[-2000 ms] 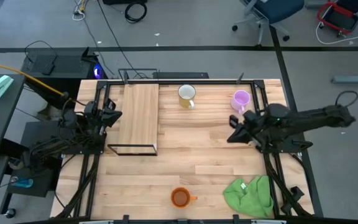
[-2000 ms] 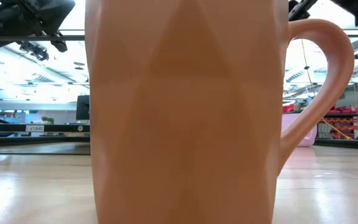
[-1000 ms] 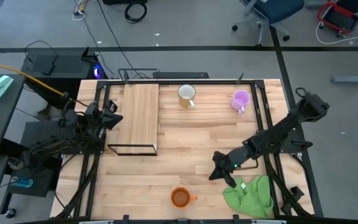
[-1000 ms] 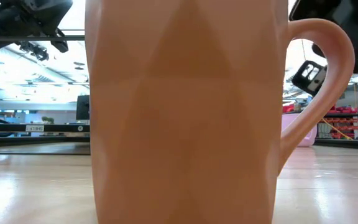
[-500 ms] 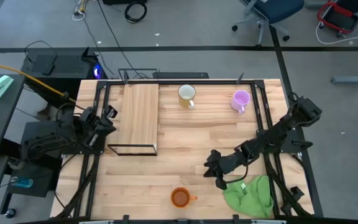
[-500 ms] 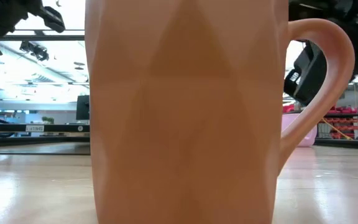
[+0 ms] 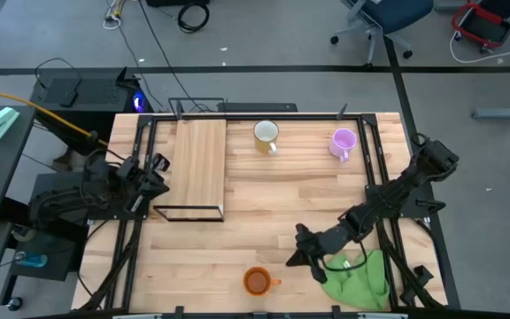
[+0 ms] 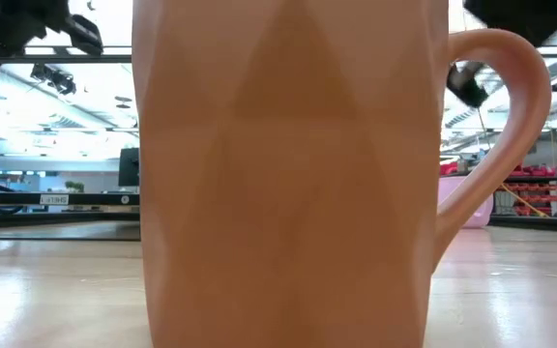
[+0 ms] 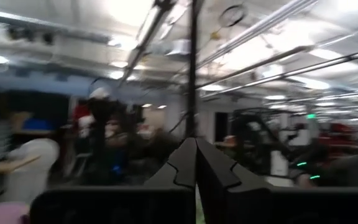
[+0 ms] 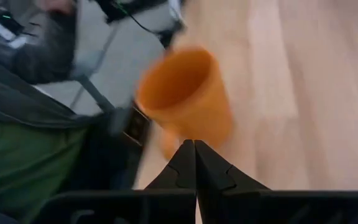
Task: Stack small to large cups/mugs on shelf
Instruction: Move the orange mug to the top middle of the table
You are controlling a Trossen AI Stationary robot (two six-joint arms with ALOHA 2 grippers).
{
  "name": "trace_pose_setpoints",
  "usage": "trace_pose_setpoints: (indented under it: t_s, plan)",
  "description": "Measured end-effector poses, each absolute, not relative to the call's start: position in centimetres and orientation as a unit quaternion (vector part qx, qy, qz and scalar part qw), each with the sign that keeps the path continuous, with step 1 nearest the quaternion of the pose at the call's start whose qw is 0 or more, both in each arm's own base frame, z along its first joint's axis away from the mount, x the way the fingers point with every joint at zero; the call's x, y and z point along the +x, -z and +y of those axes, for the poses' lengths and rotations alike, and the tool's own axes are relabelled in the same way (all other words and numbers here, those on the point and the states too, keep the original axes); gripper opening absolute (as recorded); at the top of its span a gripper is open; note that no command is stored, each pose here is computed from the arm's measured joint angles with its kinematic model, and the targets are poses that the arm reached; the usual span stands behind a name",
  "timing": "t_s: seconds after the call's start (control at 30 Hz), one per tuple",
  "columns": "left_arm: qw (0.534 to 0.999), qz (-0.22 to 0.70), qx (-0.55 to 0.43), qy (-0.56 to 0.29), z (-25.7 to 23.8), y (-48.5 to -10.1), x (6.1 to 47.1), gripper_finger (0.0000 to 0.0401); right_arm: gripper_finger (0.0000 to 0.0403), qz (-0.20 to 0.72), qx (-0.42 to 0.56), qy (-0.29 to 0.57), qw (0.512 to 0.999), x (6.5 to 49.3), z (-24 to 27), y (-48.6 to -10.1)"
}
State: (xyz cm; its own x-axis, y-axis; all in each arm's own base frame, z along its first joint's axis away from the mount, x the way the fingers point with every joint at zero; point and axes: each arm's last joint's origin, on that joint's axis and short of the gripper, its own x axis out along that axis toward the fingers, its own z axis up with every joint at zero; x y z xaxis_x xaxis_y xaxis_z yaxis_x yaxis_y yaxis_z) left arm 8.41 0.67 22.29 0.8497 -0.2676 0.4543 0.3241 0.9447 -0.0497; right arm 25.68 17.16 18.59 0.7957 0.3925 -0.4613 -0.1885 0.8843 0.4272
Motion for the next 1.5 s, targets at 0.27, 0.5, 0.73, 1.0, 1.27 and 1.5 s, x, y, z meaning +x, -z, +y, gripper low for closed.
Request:
trace_pose_setpoints:
  t_s: [0.27,0.5,0.73,1.0,1.27,1.5]
  plan:
    - [0.978,-0.185,-0.08,0.051,1.3,-21.2,9.1,0.0016,0.0008,0.338,0.132,-0.119,0.924,27.8,17.7,-21.9]
    - [0.982,-0.159,-0.09,0.044,1.4,-20.7,9.2,0.0012,0.001,0.352,0.117,-0.106,0.922,30.0,17.7,-23.6]
    - [0.983,-0.159,-0.082,0.031,1.5,-20.6,9.3,0.0023,0.0025,0.377,0.123,-0.097,0.913,32.1,16.8,-25.3]
    - [0.984,-0.155,-0.083,0.031,1.5,-20.6,9.3,0.001,0.0063,0.448,0.123,-0.093,0.881,33.9,16.4,-25.3]
    - [0.985,-0.151,-0.084,0.03,1.5,-20.5,9.3,0.0024,0.0074,0.484,0.101,-0.093,0.864,35.7,17.0,-24.6]
    - [0.985,-0.147,-0.085,0.03,1.5,-20.4,9.3,0.0019,0.0074,0.514,0.105,-0.104,0.845,36.7,17.1,-22.3]
